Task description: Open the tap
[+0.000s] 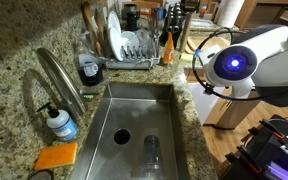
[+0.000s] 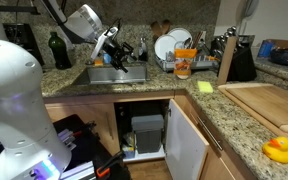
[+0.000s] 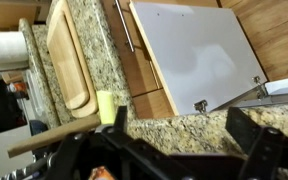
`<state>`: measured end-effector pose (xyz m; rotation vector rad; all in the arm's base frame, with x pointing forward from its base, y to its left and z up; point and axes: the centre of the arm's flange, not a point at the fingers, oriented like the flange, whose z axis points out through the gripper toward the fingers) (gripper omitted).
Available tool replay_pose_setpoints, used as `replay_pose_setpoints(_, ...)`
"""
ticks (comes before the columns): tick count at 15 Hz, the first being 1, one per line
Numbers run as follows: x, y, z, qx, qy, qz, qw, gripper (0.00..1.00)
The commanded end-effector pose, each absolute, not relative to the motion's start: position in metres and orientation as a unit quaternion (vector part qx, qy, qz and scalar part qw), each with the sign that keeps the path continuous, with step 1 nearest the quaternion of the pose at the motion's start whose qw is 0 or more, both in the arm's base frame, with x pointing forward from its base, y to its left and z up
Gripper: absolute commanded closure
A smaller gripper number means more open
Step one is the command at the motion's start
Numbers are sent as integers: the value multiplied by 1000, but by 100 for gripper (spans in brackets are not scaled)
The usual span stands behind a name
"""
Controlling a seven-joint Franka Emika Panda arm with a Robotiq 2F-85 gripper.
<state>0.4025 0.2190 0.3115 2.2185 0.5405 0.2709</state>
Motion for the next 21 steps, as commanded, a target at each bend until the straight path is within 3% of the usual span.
replay_pose_setpoints(1,419,269,326,845,306,109,424,0)
replay_pose_setpoints(4,414,299,343,809,376,113,437,0)
replay_pose_setpoints(7,419,284,354,759,384,139,507,0)
replay_pose_setpoints(8,409,294,353,786,374,136,473,0)
replay_pose_setpoints(11,416,287,356,770,376,143,495,0)
replay_pose_setpoints(12,420,286,349,773,429,145,444,0)
replay_pose_setpoints(19,485,285,380,740,547,233,314,0)
replay_pose_setpoints(21,498,277,371,741,554,160,344,0)
